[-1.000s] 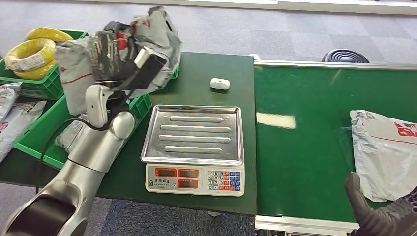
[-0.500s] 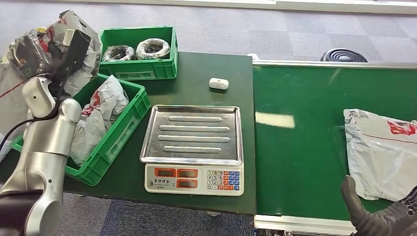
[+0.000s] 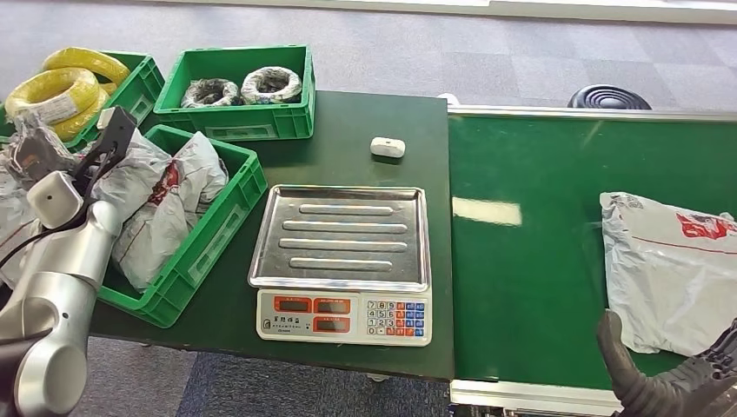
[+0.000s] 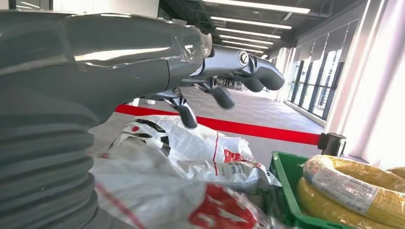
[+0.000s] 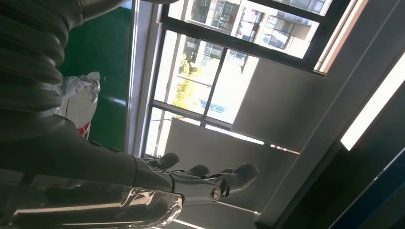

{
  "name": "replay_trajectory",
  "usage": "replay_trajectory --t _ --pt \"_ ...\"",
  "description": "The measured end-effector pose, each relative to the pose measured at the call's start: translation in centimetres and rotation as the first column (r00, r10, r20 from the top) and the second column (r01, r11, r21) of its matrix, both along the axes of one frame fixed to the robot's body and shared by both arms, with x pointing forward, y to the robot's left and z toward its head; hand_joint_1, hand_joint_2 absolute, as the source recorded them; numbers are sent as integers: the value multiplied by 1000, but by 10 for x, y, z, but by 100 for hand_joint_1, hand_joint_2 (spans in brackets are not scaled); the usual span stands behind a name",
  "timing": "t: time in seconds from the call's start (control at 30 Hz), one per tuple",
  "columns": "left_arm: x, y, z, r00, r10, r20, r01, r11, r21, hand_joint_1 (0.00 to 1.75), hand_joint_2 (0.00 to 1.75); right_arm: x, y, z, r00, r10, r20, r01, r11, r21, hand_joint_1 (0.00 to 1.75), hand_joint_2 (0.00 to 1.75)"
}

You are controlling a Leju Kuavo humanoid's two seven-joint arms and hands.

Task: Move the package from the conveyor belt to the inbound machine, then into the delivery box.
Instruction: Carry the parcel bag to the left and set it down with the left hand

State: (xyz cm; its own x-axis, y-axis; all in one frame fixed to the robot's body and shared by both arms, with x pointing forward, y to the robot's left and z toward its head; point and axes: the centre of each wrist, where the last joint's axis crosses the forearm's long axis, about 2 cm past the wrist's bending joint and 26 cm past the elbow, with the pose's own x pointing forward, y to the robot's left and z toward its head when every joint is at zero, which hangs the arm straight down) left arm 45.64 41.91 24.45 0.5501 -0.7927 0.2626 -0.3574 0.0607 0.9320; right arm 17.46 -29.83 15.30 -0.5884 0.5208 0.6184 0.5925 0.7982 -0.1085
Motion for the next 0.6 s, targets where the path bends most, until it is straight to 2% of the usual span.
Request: replay_trajectory --t 0.2,0.4,0.53,0.6 --pt "-1 2 -3 1000 -18 -2 18 1000 -19 0 175 0 0 0 1000 -3 0 3 1000 4 0 175" --pt "-1 -3 6 994 -75 74 77 997 -29 0 175 2 0 1 1000 -2 5 2 1000 7 0 175" --pt "-6 -11 15 960 -138 242 157 986 -59 0 175 3 0 2 1000 1 11 -1 1000 7 0 175" --pt "-15 -19 21 892 -188 411 224 974 -43 0 175 3 0 2 1000 11 6 -11 1000 5 0 175"
